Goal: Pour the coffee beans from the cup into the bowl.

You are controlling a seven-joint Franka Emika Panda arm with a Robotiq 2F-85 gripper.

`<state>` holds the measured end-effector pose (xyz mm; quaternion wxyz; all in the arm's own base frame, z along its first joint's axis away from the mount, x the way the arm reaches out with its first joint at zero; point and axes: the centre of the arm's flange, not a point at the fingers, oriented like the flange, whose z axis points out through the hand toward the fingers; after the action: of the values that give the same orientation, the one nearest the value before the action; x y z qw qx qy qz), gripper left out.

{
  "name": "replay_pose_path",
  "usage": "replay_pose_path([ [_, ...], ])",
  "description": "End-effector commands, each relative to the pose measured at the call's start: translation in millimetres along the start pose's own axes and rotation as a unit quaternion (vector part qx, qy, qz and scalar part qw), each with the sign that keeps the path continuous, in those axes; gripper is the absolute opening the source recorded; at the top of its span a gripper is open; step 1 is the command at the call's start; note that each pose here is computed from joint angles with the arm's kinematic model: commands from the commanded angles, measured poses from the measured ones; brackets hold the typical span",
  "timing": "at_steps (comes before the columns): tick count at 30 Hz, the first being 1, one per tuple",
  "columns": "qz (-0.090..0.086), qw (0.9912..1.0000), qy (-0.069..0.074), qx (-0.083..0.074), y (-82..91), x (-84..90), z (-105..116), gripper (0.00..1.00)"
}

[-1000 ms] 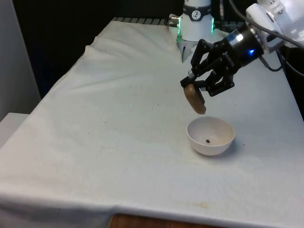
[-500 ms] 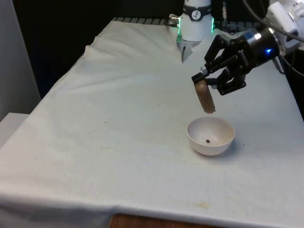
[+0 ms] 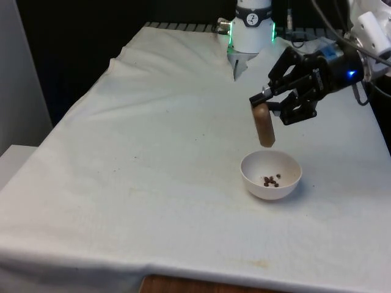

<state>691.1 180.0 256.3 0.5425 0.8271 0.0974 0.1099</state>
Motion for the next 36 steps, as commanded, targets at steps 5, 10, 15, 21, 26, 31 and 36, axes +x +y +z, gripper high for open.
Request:
replay_pose_path([
  [5, -0.004, 0.99969, 0.002, -0.024, -7.9, -0.3, -1, 0.01],
  [10, -0.005, 0.99919, 0.005, -0.040, -11.6, -1.0, -2, 0.01],
  [15, -0.009, 0.99792, 0.009, -0.063, -17.4, -2.3, -4, 0.01],
  [21, -0.011, 0.99614, 0.013, -0.086, -22.1, -3.4, -6, 0.01],
  [26, -0.012, 0.99479, 0.016, -0.100, -29.9, -4.9, -8, 0.01],
  [31, -0.011, 0.99315, 0.021, -0.114, -38.2, -5.8, -11, 0.01],
  [36, -0.011, 0.99199, 0.028, -0.123, -42.7, -6.5, -16, 0.01],
])
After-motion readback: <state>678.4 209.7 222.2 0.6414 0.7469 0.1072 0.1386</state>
